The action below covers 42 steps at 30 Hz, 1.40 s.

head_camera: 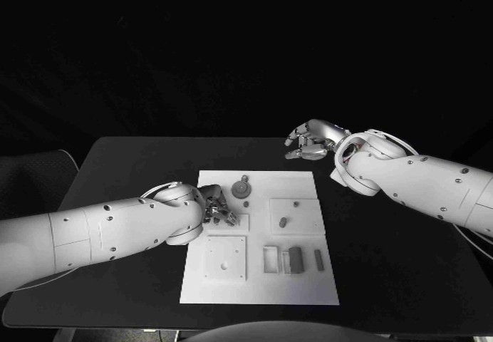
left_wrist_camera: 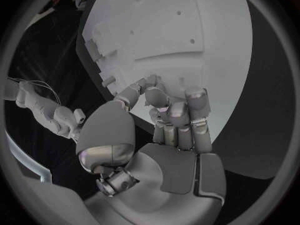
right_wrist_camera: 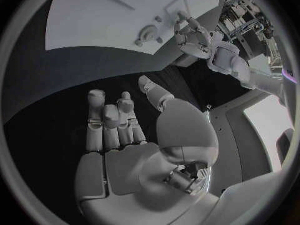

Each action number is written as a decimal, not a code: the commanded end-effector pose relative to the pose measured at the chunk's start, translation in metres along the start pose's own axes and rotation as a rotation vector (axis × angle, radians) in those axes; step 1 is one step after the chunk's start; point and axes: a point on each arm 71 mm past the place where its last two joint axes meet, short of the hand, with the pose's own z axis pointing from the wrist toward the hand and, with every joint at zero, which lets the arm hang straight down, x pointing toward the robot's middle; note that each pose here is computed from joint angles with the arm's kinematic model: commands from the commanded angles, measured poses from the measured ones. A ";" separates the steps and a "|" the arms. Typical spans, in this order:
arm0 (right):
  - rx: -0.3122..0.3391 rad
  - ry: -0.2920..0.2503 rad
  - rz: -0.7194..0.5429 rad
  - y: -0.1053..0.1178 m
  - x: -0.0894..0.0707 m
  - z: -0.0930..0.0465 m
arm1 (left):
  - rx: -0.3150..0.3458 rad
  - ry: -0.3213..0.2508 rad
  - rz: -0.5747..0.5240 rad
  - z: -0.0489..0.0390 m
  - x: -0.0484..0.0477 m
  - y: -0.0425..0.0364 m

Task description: Assemble the parts on the task board

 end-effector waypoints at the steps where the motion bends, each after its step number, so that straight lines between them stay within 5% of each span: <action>1: -0.004 0.013 0.001 0.001 0.001 0.000 | 0.007 0.009 -0.016 -0.0002 0.0011 -0.0008; 20: 0.000 0.015 0.000 0.000 0.001 0.000 | -0.037 0.012 -0.011 0.0002 -0.0015 0.0087; 42: 0.000 0.017 0.000 0.000 0.002 0.000 | -0.033 0.024 0.038 0.0012 0.0006 0.0035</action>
